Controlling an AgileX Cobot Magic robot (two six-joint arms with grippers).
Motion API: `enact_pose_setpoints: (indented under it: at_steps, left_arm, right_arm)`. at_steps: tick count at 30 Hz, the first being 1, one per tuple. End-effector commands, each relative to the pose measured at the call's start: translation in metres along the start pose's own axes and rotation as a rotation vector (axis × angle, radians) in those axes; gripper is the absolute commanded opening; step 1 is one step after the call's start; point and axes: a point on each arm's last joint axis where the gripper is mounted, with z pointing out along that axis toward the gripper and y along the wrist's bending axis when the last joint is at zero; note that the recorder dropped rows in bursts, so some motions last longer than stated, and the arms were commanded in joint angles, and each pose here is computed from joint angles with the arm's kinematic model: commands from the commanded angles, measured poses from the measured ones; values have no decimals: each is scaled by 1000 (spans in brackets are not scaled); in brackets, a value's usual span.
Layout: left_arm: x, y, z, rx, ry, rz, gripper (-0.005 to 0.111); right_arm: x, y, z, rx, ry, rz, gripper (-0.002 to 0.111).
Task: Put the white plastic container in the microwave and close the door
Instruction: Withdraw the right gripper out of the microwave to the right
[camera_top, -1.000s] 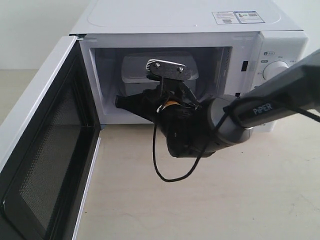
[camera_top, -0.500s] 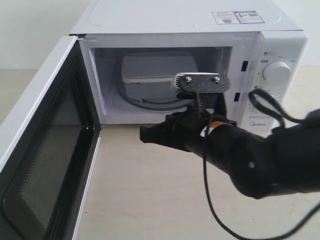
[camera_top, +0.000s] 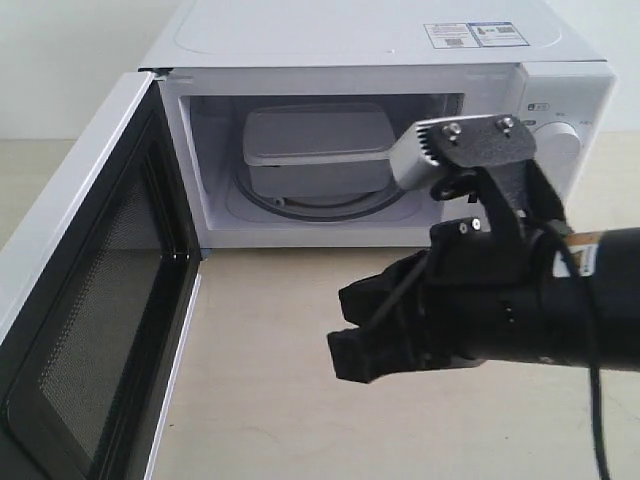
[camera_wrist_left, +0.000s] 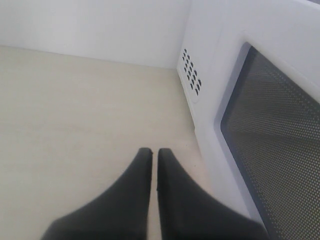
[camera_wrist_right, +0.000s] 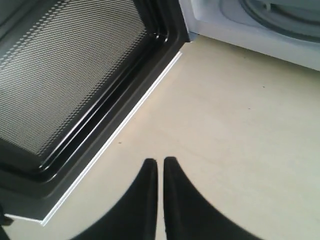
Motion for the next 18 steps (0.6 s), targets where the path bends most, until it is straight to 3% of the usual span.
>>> enact_pose_setpoints:
  at_steps: [1,7,14,18]
  left_arm:
    - [1,0,0,-2,0,-6,4]
    - [1,0,0,-2,0,-6,4]
    - [1,0,0,-2,0,-6,4]
    - [0,0,0,-1,-6,-6,4]
  right_arm:
    - [1,6,-26,-38,12,-111,0]
    - [-6,2,-52,48,-4,-234,0]
    - [-5,-15,-62,258,74,-255,0]
    - [-1,-18,-63,282,114,-273,0]
